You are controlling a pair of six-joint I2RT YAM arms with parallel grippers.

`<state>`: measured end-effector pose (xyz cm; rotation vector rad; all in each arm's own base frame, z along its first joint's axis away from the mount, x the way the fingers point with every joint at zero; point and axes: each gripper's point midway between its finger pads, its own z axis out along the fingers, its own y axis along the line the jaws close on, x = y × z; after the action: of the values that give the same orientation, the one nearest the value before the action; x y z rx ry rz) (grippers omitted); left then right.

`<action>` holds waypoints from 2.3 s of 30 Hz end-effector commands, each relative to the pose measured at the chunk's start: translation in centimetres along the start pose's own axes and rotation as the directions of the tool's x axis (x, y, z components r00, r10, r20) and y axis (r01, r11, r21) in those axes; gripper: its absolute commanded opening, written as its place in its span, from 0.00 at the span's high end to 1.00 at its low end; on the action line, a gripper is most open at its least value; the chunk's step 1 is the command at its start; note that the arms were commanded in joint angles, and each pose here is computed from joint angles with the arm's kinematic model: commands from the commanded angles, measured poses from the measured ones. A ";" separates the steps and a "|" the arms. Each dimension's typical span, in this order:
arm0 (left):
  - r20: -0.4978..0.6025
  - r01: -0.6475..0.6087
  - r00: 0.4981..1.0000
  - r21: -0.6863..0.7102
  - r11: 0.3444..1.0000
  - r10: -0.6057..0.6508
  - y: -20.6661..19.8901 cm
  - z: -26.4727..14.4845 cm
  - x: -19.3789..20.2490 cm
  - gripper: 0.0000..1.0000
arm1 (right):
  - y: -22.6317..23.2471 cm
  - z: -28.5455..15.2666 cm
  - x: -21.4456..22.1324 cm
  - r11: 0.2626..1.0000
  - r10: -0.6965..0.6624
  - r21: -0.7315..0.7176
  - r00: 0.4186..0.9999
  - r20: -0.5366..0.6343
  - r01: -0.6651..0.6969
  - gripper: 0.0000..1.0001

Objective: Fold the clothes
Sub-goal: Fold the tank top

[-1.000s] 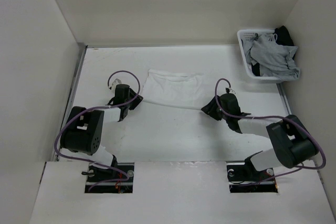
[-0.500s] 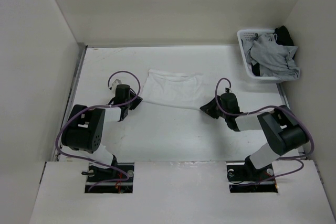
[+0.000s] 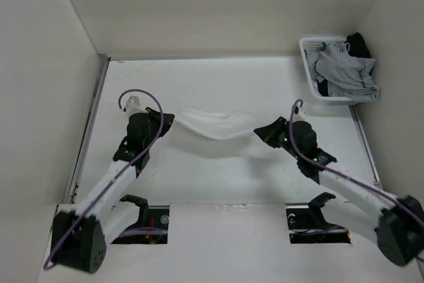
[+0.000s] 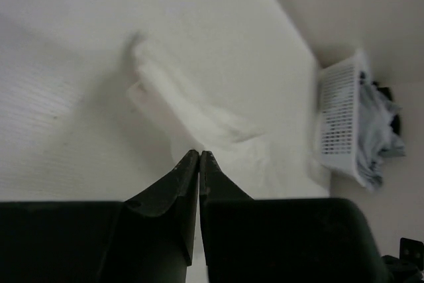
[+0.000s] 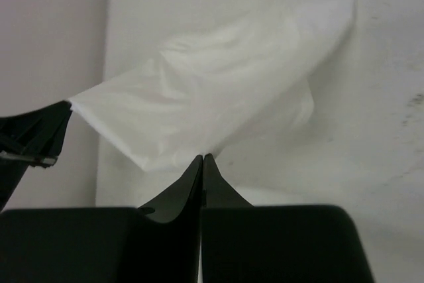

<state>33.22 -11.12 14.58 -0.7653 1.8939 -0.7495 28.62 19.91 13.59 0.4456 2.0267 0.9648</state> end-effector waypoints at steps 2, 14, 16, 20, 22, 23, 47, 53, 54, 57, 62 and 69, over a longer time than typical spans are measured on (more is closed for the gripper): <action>0.041 -0.015 0.999 0.075 0.997 0.011 -2.8 -7.0 -1.5 0.98 | 3.1 -6.5 -0.6 0.991 -0.133 0.006 0.990 0.043 0.133 1.00; 0.027 -0.051 0.998 0.080 0.995 0.049 -3.6 -10.4 -1.5 0.97 | 7.2 -11.2 -1.3 0.968 -0.251 0.005 0.967 0.050 0.251 1.00; 0.001 -0.060 0.998 0.034 0.998 0.060 -2.3 -7.8 -0.8 0.97 | 6.4 -8.6 -1.2 0.968 -0.250 0.019 0.968 0.027 0.250 1.00; -0.033 -0.047 0.998 -0.011 0.999 0.046 -1.2 -2.1 -0.5 0.97 | 2.9 -2.0 -2.9 0.976 -0.207 0.066 0.978 -0.007 0.207 1.00; -0.028 -0.046 0.999 -0.024 0.999 0.046 -1.4 0.5 -0.9 0.97 | 1.7 1.2 -4.2 0.979 -0.185 0.080 0.983 -0.016 0.186 1.00; -0.028 -0.052 0.998 -0.034 0.998 0.051 -1.6 2.1 -1.1 0.97 | 1.2 2.6 -5.1 0.980 -0.178 0.091 0.984 -0.017 0.179 1.00; -0.115 0.014 0.993 -0.032 0.999 -0.018 5.4 -3.6 6.1 0.96 | -6.4 -2.9 2.9 0.978 -0.050 0.196 0.996 -0.074 0.064 1.00; -0.138 0.019 0.990 -0.038 0.999 -0.024 6.7 -5.1 7.3 0.96 | -7.2 -4.5 5.8 0.974 -0.009 0.226 0.993 -0.120 0.036 1.00; -0.141 0.018 0.990 -0.044 0.999 -0.024 7.2 -5.2 7.6 0.96 | -7.3 -4.6 6.5 0.972 0.000 0.232 0.991 -0.136 0.032 1.00; -0.159 0.016 0.987 -0.089 0.996 -0.030 9.0 -5.4 8.4 0.94 | -8.4 -4.7 8.5 0.962 0.032 0.274 0.982 -0.186 0.020 1.00; -0.160 0.010 0.987 -0.109 0.994 -0.027 9.8 -5.4 8.5 0.74 | -8.3 -4.8 8.6 0.961 0.024 0.275 0.985 -0.170 0.024 0.79; -0.089 -0.005 0.996 -0.093 0.996 -0.003 9.0 -5.5 6.0 0.69 | -7.0 -3.4 6.9 0.976 -0.036 0.208 0.988 -0.150 0.067 0.50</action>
<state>23.17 -9.48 4.77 -0.8352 2.0724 -0.7089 20.09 17.34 4.38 0.4724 2.3393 0.7417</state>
